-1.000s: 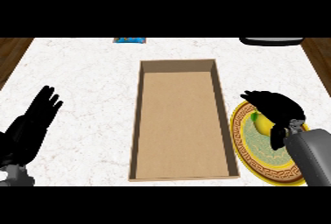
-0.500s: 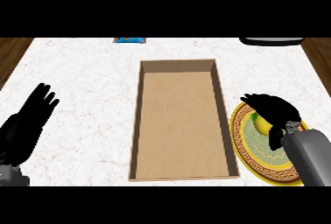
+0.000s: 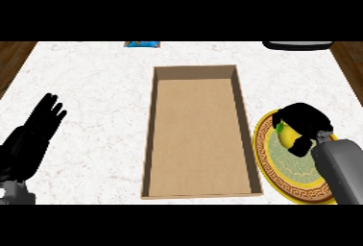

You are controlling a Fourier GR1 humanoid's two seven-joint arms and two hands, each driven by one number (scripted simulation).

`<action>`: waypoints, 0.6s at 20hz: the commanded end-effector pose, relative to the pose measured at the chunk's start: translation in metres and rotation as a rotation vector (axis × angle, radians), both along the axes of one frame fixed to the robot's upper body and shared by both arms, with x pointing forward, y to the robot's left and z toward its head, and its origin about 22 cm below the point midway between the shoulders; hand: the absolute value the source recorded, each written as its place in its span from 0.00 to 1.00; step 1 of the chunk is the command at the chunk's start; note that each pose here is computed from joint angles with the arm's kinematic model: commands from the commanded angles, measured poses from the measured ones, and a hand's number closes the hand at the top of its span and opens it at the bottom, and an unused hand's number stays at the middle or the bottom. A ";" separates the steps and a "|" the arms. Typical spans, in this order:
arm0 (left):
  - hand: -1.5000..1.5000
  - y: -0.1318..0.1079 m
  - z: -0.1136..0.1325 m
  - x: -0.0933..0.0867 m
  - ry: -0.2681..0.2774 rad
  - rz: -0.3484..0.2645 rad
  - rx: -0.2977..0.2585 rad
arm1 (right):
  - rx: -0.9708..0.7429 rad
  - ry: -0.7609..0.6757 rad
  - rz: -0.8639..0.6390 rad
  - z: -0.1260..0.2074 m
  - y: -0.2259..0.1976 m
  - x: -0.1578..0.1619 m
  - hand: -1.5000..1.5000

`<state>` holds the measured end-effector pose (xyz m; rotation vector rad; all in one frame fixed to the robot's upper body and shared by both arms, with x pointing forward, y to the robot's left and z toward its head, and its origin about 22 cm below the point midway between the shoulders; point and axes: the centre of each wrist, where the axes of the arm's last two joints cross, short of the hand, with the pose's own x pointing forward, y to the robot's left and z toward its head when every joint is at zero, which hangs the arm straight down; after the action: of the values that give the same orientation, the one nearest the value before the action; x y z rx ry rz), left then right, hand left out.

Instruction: Pick the lemon from the plate and place it in the cardboard box

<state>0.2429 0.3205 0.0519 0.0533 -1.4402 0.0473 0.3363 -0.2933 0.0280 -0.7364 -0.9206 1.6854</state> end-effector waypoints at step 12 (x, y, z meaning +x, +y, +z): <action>0.50 -0.014 -0.001 0.012 -0.004 -0.082 -0.007 | 0.160 -0.095 -0.533 0.005 0.138 0.026 1.00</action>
<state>0.2531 0.3121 0.0529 0.0157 -1.4491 0.0125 0.3554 -0.1833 0.0224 -0.8251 -0.8800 1.2849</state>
